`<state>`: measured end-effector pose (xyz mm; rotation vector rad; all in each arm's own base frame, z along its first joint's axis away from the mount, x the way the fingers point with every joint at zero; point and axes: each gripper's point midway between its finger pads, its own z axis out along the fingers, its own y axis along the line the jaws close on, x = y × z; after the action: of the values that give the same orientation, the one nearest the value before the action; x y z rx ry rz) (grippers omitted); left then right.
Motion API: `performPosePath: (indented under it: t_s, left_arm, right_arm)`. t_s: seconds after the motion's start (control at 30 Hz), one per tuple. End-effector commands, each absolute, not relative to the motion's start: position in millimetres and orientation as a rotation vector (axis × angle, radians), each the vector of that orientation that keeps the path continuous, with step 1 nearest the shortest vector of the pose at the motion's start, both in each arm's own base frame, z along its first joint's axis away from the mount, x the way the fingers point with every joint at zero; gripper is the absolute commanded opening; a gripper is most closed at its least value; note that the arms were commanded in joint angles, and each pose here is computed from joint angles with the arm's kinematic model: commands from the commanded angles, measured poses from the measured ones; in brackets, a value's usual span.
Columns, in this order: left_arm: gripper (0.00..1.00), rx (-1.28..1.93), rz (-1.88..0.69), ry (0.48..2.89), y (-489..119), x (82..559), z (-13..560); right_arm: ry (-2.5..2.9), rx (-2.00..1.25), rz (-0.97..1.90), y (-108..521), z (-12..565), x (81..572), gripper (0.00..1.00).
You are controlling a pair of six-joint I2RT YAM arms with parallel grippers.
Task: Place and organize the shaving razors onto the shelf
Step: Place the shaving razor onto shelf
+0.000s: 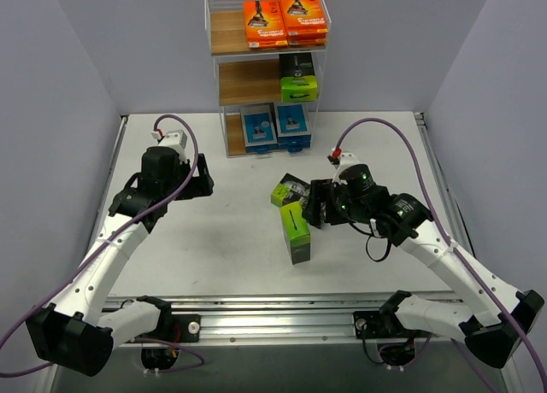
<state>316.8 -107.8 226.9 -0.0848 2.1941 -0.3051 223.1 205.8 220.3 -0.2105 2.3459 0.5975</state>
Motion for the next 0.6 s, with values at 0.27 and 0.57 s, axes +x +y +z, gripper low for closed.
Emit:
performPosePath:
  t_s: [0.27, 0.57]
  left_arm:
    - [0.94, -0.068, -0.334, 2.152, -110, 318, 239]
    - [0.94, -0.054, -0.362, 2.158, -114, 317, 238]
  right_arm:
    - [2.300, -0.219, 0.515, 209, 246, 229, 0.98]
    - [2.378, -0.291, 0.316, 218, 228, 231, 0.99]
